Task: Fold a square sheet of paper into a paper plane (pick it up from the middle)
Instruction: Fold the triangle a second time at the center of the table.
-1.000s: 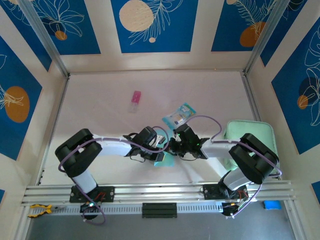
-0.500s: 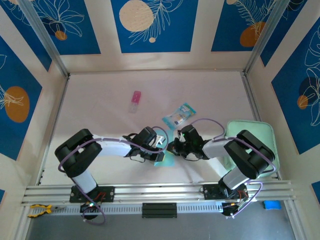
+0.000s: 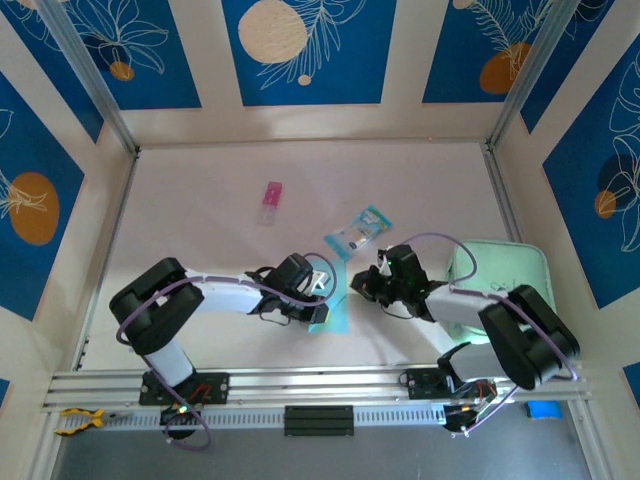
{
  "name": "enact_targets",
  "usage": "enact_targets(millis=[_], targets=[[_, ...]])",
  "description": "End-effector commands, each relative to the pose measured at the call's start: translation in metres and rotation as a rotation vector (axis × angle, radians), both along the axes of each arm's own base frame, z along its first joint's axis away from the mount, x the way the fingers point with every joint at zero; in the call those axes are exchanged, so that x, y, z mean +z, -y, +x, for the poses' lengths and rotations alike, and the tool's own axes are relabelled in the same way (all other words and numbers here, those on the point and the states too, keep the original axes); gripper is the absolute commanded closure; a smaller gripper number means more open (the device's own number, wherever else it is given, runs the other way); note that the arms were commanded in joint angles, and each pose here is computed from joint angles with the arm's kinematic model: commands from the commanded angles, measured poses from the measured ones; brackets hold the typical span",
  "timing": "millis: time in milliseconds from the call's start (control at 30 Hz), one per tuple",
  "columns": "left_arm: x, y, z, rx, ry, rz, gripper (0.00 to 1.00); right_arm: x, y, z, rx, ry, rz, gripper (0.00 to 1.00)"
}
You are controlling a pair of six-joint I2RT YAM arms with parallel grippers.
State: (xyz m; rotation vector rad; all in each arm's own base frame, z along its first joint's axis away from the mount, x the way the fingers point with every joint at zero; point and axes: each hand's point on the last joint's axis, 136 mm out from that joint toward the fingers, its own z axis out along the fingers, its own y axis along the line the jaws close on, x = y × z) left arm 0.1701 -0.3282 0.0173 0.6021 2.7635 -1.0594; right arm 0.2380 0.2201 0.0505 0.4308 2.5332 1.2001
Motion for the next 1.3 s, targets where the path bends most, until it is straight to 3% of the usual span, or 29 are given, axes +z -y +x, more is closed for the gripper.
enact_targets(millis=[0,300,500,800,933,1267], targets=[[-0.034,-0.032,-0.021,0.013,-0.102,0.14,1.0,0.011,-0.01,-0.007,0.037,0.045,-0.019,0.96],[-0.034,-0.03,-0.021,0.011,-0.105,0.134,1.0,-0.014,-0.044,-0.026,0.136,-0.022,0.006,0.98],[-0.033,-0.029,-0.02,0.009,-0.102,0.133,1.0,-0.032,-0.035,-0.028,0.111,-0.074,-0.047,0.99],[-0.031,-0.029,-0.02,0.007,-0.096,0.13,1.0,-0.01,-0.049,-0.024,0.163,-0.027,0.0,0.99],[-0.03,-0.027,-0.019,0.009,-0.095,0.122,1.0,-0.032,-0.046,-0.026,0.14,-0.082,-0.035,1.0],[0.022,-0.004,-0.006,0.016,-0.05,-0.019,0.94,-0.073,-0.024,-0.042,0.113,-0.179,-0.086,1.0]])
